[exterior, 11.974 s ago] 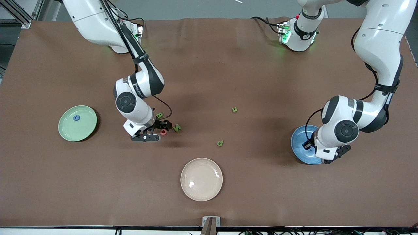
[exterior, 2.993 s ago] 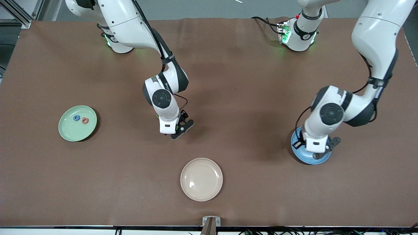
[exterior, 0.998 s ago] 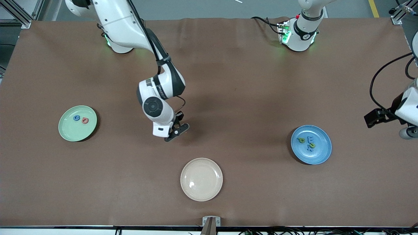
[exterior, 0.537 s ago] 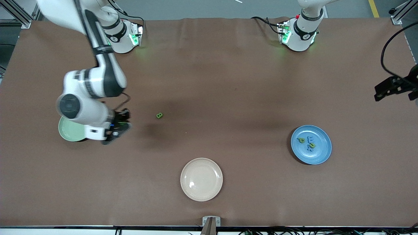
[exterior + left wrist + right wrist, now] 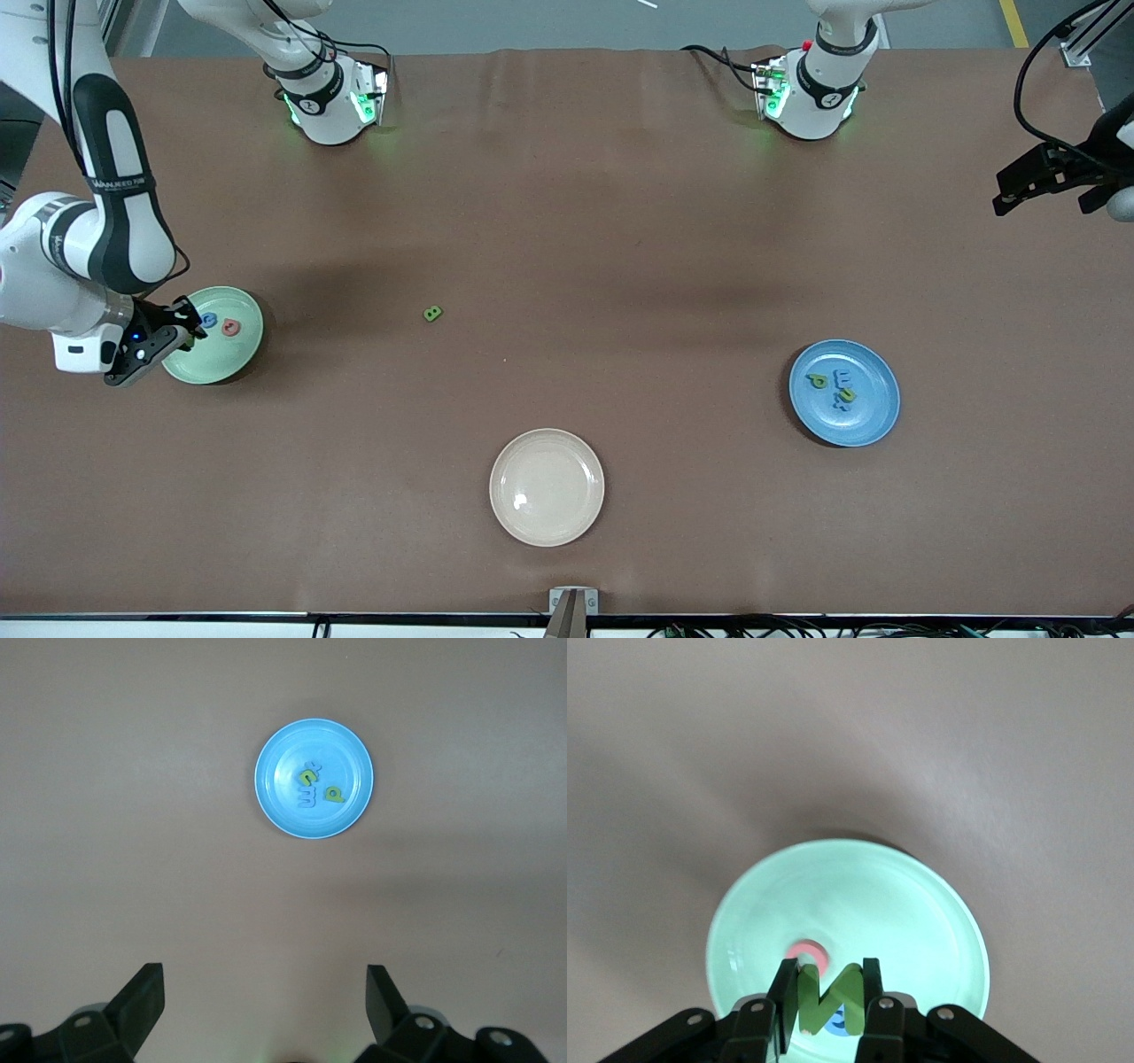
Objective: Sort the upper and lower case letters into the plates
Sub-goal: 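Lower the green N onto the green plate and open the right gripper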
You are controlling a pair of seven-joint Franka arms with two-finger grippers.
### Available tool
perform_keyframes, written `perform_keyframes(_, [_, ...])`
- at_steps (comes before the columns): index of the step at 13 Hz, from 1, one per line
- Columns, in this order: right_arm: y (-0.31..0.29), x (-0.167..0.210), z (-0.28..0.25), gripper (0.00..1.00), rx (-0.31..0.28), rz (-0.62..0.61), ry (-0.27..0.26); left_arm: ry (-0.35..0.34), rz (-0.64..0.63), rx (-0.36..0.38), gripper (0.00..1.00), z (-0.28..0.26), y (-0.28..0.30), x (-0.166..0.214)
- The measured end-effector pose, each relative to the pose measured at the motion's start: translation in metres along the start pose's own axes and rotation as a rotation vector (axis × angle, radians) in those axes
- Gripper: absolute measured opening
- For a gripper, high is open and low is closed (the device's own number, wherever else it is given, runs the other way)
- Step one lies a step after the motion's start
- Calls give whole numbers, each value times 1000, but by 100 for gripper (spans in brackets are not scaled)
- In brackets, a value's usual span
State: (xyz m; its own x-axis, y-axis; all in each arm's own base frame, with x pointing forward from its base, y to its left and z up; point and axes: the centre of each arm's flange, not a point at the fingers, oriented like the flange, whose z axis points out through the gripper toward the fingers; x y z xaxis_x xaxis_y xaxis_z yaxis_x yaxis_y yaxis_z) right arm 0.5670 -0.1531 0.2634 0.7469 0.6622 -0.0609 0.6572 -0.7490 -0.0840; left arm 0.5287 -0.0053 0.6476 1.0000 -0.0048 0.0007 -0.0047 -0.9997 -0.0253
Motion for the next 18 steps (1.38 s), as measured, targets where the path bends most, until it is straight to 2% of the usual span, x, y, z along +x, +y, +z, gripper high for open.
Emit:
perform_keyframes(3, [-4, 4, 31, 33, 12, 3, -17, 0, 2, -11, 100, 10, -1, 4])
perform_keyframes(5, [-9, 10, 37, 33, 34, 35, 2, 2, 3, -15, 100, 14, 0, 7])
perform_keyframes(8, [-14, 16, 38, 33, 43, 230, 5, 1, 11, -15, 100, 17, 6, 8])
perform_keyframes(11, [-15, 17, 41, 33, 48, 328, -2, 1, 20, -15, 100, 18, 11, 8])
perform_keyframes(18, [-15, 14, 68, 33, 74, 376, -24, 5, 25, -15, 100, 17, 14, 8])
